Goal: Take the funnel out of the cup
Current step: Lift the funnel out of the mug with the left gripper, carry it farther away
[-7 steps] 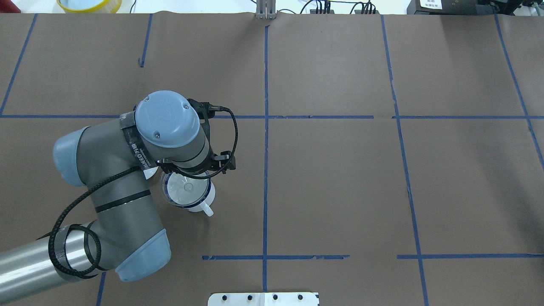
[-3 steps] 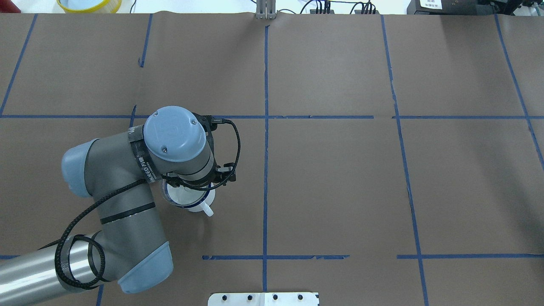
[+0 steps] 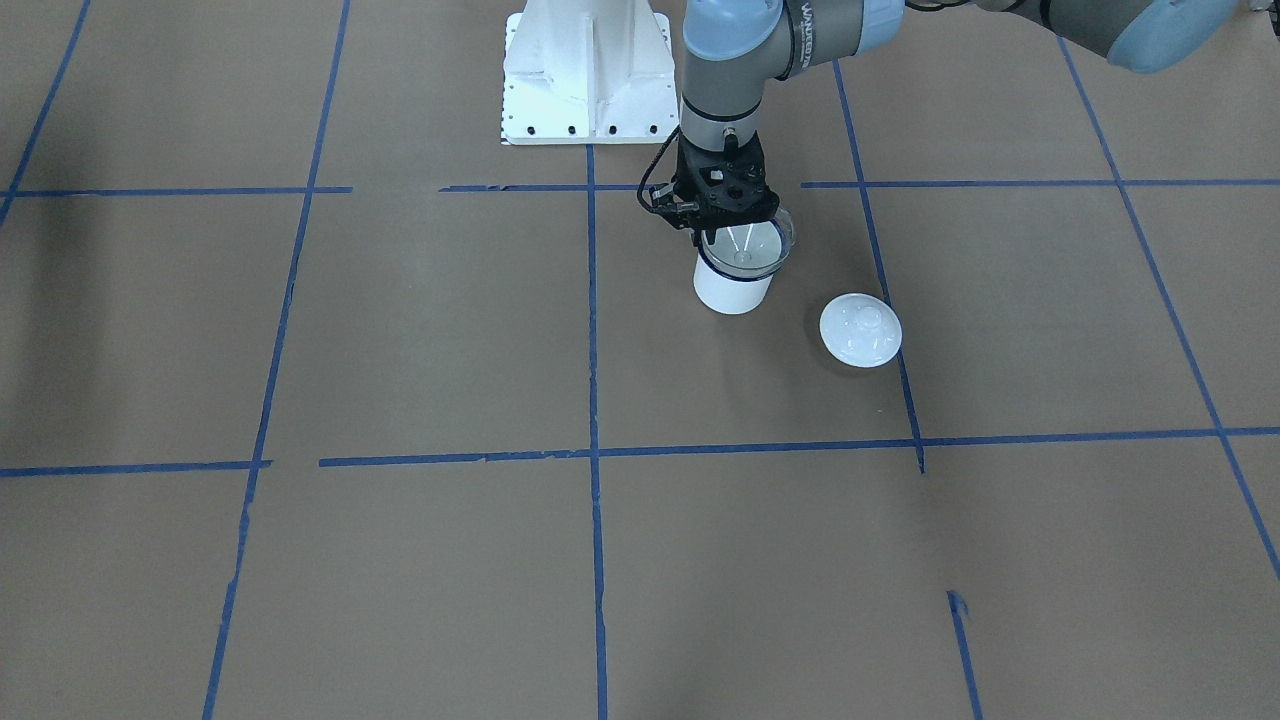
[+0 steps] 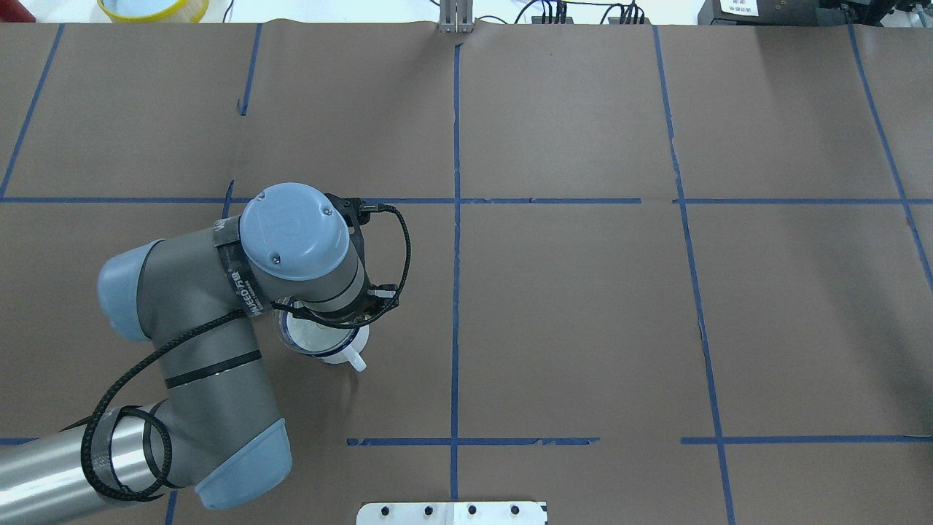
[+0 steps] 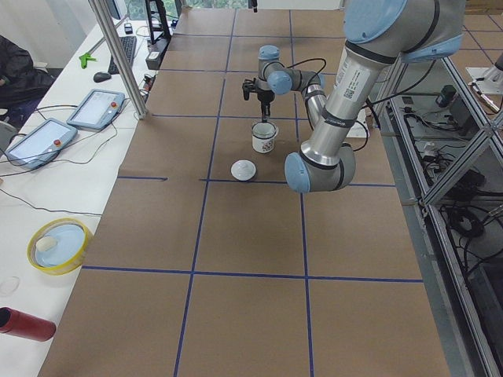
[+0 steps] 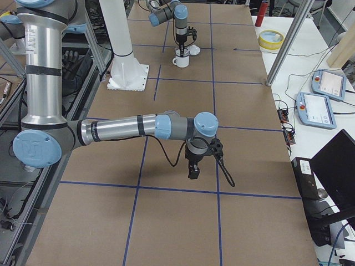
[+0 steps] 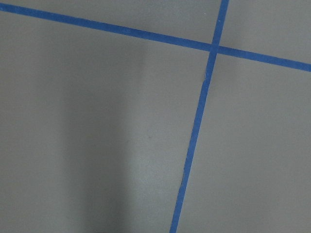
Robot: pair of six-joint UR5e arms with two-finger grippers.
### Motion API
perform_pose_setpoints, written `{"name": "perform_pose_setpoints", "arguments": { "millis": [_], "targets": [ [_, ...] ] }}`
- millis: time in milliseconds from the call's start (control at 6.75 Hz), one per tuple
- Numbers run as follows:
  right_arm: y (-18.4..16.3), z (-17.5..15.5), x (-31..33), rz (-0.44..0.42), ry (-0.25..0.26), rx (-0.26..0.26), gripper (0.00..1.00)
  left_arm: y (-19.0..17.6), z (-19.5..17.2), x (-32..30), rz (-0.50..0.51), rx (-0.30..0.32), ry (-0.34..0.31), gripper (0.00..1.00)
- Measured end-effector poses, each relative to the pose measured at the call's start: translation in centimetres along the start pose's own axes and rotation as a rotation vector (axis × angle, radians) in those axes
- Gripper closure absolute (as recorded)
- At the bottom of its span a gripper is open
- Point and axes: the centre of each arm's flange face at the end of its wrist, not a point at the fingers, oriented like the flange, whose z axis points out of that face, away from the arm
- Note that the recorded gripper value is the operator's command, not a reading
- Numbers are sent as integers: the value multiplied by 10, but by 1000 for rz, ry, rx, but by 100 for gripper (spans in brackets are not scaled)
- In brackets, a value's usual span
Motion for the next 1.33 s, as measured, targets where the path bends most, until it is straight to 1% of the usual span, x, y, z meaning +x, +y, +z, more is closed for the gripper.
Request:
{"name": "perform_pose_setpoints", "arguments": {
  "millis": [296, 444, 593, 741, 889, 1037, 1185, 1333],
  "targets": [
    [0, 0, 0, -1, 0, 1, 0, 4, -35, -2, -2, 6, 64, 100],
    [0, 0, 0, -1, 0, 1, 0, -2, -61, -8, -13, 2, 106, 100],
    [0, 0, 0, -1, 0, 1, 0, -19, -93, -21, -41, 6, 148, 100],
    [0, 0, 0, -1, 0, 1, 0, -42, -129, -39, -80, 24, 187, 100],
    [0, 0, 0, -1, 0, 1, 0, -68, -161, -59, -122, 59, 219, 100],
    [0, -1, 0, -1, 0, 2, 0, -90, -184, -74, -174, 97, 241, 100],
    [0, -1, 0, -1, 0, 1, 0, -111, -197, -86, -244, 135, 268, 100],
    [0, 0, 0, -1, 0, 1, 0, -140, -198, -95, -339, 178, 303, 100]
  ]
}}
